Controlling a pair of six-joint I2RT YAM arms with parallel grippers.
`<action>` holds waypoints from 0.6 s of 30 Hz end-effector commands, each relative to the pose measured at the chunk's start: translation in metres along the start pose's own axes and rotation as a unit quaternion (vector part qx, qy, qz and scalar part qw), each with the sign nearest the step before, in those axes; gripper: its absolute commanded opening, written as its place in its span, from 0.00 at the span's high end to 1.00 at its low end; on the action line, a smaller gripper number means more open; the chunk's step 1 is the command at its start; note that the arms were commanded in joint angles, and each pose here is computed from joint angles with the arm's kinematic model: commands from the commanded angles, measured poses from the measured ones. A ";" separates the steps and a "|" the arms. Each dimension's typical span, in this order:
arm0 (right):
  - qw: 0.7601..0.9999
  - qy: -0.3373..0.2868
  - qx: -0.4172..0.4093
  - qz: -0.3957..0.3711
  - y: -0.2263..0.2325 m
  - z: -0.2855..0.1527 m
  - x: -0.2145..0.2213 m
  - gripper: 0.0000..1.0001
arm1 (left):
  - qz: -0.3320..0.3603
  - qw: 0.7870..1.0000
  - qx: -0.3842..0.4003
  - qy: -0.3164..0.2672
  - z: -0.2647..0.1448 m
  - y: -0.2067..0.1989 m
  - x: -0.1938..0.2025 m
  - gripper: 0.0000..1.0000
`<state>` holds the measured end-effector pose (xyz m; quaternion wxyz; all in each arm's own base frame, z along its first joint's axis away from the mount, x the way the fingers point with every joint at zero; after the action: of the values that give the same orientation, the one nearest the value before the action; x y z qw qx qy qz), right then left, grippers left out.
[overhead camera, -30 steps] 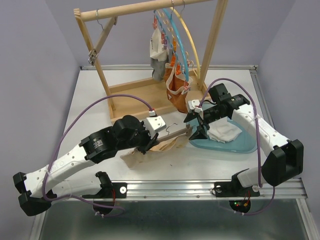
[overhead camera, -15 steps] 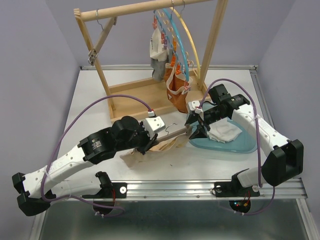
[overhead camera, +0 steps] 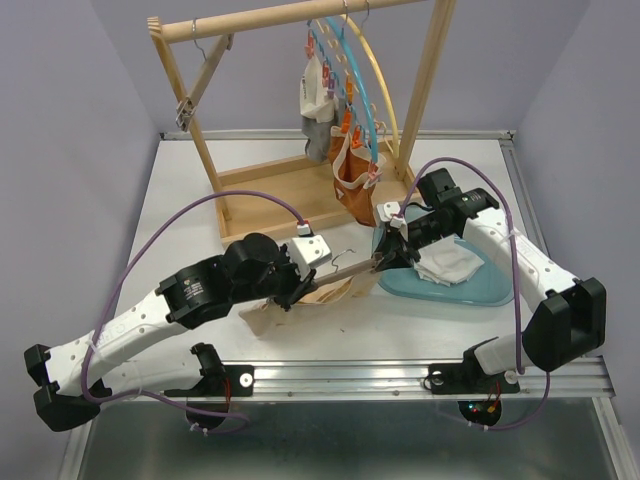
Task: Remove the underwear clipped to the hanger
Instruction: Remove the underwear from the hanger.
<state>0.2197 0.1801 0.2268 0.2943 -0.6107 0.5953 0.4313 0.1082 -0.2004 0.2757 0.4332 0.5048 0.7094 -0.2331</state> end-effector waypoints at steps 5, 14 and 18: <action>1.000 -0.012 -0.010 -0.025 0.003 -0.003 -0.011 0.93 | 0.009 0.999 -0.019 -0.040 -0.004 0.005 -0.017 1.00; 1.000 -0.008 -0.005 -0.026 0.001 -0.005 -0.016 0.40 | 0.020 0.999 -0.028 -0.029 -0.004 0.007 -0.014 1.00; 0.999 -0.005 0.008 -0.037 0.000 -0.011 -0.024 0.32 | 0.020 0.999 -0.027 -0.022 -0.004 0.007 -0.011 1.00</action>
<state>0.2183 0.1790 0.2289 0.2929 -0.6191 0.5894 0.4284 0.1111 -0.1982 0.2747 0.4391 0.5058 0.7106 -0.2154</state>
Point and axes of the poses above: each gripper's point midway between its finger pads, its own z axis out along the fingers, its own y axis along the line the jaws close on, x = y × z, the point moved 6 cm from there along -z, back along the fingers, and after that the axes turned 9 degrees about z, right-handed, at the moved point
